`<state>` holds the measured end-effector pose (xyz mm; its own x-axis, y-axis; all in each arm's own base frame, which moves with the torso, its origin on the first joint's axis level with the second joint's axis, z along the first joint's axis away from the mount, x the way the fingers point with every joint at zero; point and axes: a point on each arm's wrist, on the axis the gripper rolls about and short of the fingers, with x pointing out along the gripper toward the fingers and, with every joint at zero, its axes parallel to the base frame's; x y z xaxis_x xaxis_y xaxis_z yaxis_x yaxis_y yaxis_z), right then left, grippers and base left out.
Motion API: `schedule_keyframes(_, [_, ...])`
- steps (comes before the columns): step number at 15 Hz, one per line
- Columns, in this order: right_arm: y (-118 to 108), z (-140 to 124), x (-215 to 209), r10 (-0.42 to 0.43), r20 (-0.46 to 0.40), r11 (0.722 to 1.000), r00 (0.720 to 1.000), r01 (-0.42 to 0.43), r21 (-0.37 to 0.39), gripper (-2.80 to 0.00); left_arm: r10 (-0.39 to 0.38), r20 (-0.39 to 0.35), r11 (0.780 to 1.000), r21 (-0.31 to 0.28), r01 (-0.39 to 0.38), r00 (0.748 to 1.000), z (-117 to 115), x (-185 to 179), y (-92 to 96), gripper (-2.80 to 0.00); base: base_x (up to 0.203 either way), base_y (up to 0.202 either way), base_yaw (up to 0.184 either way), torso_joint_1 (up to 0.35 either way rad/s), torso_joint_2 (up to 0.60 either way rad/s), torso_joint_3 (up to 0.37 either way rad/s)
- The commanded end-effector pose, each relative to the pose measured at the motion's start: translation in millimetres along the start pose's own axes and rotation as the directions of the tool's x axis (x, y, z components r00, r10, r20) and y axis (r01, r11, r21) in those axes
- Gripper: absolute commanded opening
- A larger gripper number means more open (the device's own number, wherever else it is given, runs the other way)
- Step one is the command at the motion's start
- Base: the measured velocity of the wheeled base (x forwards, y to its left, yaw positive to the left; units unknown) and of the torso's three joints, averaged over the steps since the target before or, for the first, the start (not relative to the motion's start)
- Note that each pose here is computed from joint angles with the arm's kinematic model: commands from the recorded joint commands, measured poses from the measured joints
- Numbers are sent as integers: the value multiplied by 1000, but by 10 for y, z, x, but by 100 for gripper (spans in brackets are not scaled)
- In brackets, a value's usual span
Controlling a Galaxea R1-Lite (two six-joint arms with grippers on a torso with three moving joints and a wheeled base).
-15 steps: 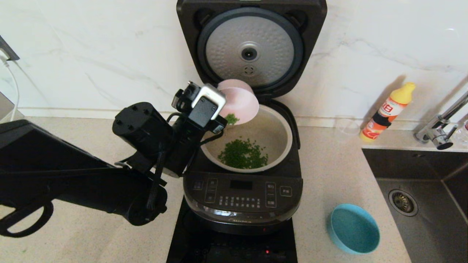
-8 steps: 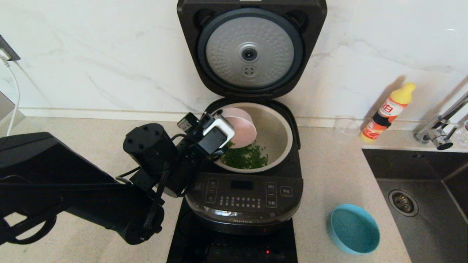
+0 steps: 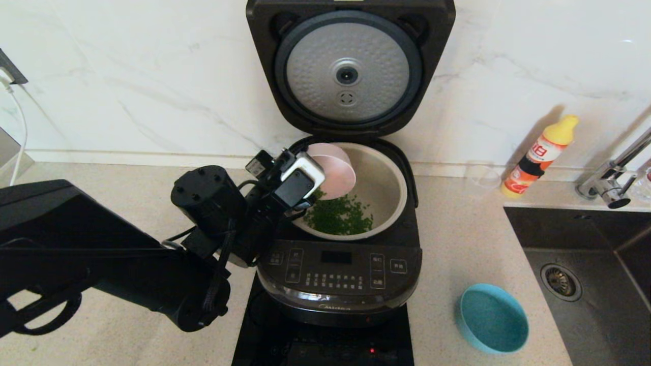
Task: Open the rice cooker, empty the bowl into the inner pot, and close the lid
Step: Pour the chopped green onions from the bowl into the rice cooker
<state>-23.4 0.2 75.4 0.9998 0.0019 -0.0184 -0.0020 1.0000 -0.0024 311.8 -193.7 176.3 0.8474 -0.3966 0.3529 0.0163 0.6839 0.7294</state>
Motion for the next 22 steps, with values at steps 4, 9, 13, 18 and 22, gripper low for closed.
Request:
schedule_keyframes(4, [0, 0, 0, 0, 0, 1000, 1000, 0, -1, -280, 312, 205, 949, -110, -295, 928, 479, 497, 646, -280, 0, 0, 0, 0, 0, 0])
schedule_keyframes(9, [0, 0, 0, 0, 0, 1000, 1000, 0, -1, -280, 410, 271, 911, -164, -378, 871, 604, 665, 854, -280, 0, 0, 0, 0, 0, 0])
schedule_keyframes(13, [0, 0, 0, 0, 0, 1000, 1000, 0, -1, -280, 396, 255, 917, -170, -362, 882, 584, 612, 849, -280, 0, 0, 0, 0, 0, 0])
schedule_keyframes(18, [0, 0, 0, 0, 0, 1000, 1000, 0, -1, -280, 355, 185, 927, -194, -320, 916, 618, 235, 958, -280, 0, 0, 0, 0, 0, 0])
schedule_keyframes(22, [0, 0, 0, 0, 0, 1000, 1000, 0, -1, -280, 419, 97, 892, -232, -389, 903, 754, -134, 1239, -280, 0, 0, 0, 0, 0, 0])
